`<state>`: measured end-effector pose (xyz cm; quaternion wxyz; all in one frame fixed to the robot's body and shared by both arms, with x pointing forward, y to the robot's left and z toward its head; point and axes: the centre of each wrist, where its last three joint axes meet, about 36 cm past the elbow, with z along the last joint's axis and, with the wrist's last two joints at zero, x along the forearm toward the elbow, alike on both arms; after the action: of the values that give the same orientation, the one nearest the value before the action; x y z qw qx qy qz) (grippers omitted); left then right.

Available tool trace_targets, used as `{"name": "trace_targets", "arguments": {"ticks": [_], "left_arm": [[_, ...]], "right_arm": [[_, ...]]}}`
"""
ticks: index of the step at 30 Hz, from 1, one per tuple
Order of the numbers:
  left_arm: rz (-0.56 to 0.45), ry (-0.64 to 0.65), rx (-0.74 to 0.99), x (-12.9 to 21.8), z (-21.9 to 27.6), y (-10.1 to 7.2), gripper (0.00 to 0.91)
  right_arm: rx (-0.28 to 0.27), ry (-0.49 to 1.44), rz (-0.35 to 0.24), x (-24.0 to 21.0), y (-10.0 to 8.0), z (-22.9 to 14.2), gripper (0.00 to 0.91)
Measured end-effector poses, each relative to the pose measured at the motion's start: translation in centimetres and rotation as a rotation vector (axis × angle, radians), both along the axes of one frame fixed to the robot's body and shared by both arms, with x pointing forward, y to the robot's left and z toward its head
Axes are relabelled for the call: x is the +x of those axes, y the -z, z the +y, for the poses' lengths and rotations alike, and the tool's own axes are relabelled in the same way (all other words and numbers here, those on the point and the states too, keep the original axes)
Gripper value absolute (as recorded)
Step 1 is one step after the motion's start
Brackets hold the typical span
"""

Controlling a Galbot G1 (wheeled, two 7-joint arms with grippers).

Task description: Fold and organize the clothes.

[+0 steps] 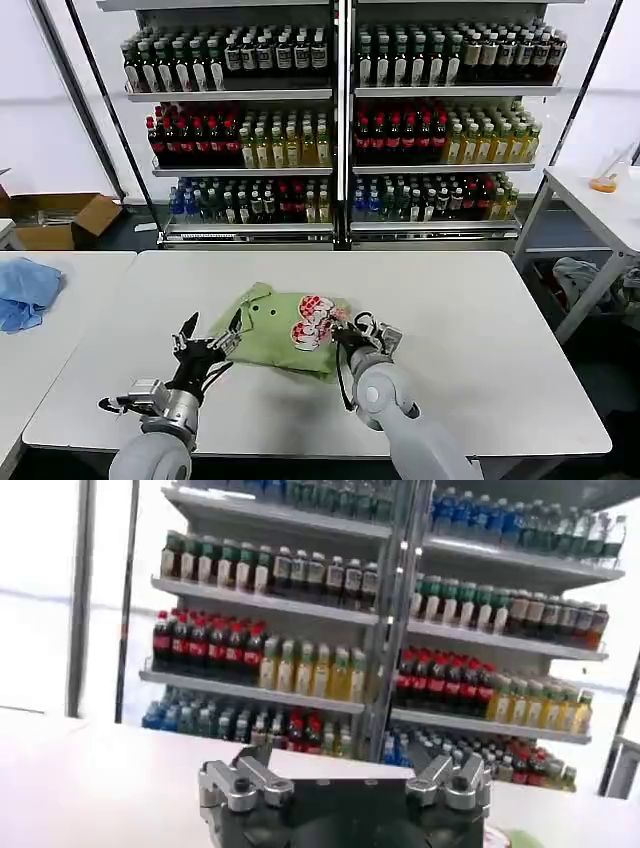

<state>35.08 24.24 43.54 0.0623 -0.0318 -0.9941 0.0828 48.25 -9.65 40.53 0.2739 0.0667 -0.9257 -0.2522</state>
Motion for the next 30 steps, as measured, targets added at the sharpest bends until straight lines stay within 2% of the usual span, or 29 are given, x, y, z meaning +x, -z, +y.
{"name": "trace_targets", "arguments": {"ticks": [11,22,23,24,30], "left_arm": [[0.006,-0.007,0.007,-0.3,0.4,0.2,0.907],[0.018,0.015,0.013,-0.8,-0.2,0.5,0.907],[0.02,0.018,0.015,-0.8,-0.2,0.5,0.907],[0.021,0.021,0.016,-0.8,-0.3,0.5,0.907],[0.016,0.032,0.029,-0.7,-0.6,0.5,0.907]], "right_arm": [[-0.166,-0.032,-0.044,3.1,0.9,-2.5,0.0],[-0.368,-0.11,-0.097,6.7,0.5,-9.1,0.0],[-0.388,-0.122,-0.101,6.8,0.4,-9.8,0.06],[-0.407,-0.132,-0.106,6.9,0.4,-10.3,0.907],[-0.507,-0.17,-0.148,7.0,-0.1,-13.4,0.907]]}}
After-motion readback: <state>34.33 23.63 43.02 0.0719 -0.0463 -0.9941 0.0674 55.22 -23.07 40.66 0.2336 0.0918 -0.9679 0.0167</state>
